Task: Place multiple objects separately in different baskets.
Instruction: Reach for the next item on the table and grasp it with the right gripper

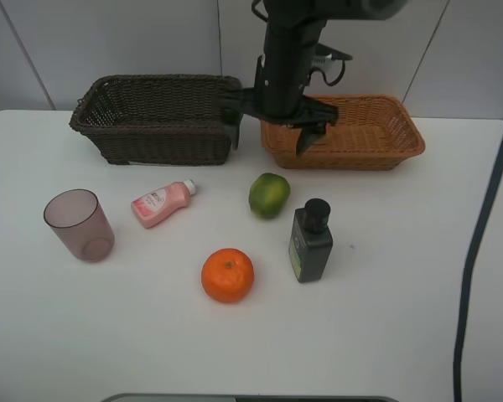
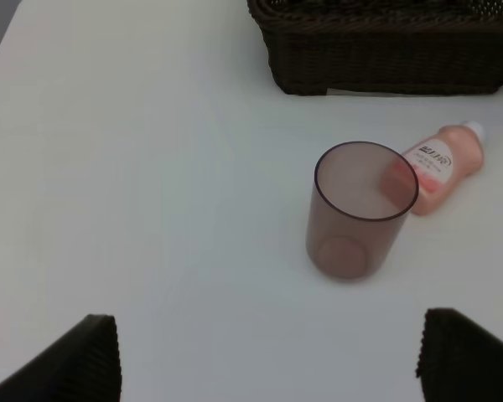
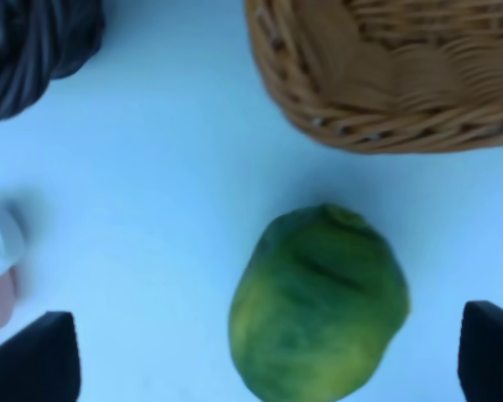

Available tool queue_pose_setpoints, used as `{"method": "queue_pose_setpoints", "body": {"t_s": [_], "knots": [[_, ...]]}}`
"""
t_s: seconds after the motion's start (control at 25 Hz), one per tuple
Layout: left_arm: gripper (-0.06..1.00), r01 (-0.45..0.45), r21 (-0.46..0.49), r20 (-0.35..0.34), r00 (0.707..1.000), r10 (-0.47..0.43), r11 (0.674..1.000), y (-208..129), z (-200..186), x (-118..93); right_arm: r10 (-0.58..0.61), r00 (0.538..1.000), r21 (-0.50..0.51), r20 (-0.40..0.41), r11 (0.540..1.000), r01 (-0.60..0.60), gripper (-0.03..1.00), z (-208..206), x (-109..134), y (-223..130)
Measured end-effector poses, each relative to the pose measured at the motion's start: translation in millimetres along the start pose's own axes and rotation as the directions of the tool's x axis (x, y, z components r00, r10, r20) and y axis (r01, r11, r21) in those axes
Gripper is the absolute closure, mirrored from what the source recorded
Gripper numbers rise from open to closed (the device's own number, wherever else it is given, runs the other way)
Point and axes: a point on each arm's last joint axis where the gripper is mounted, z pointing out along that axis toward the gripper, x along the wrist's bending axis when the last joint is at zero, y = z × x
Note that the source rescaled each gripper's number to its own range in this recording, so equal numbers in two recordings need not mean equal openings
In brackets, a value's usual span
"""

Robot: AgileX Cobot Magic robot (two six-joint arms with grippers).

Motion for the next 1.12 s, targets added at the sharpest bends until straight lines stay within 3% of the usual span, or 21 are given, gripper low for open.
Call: {"method": "queue_pose_setpoints", "body": {"t_s": [0.4, 0.84, 1.12], "knots": [[0.02, 0.000, 0.000, 0.000, 1.000, 0.000, 1.000, 0, 0, 0, 0.007, 0.999, 0.033, 0.045, 0.999, -0.008, -0.03, 31, -5, -24], [0.02, 0.000, 0.000, 0.000, 1.000, 0.000, 1.000, 0, 0, 0, 0.018, 0.998, -0.014, 0.059, 1.000, -0.017, -0.03, 48, -5, -21], [0.02, 0.000, 0.000, 0.000, 1.000, 0.000, 1.000, 0, 0, 0, 0.084, 0.994, -0.029, 0.068, 0.996, -0.082, -0.03, 56, -5, -21]]}}
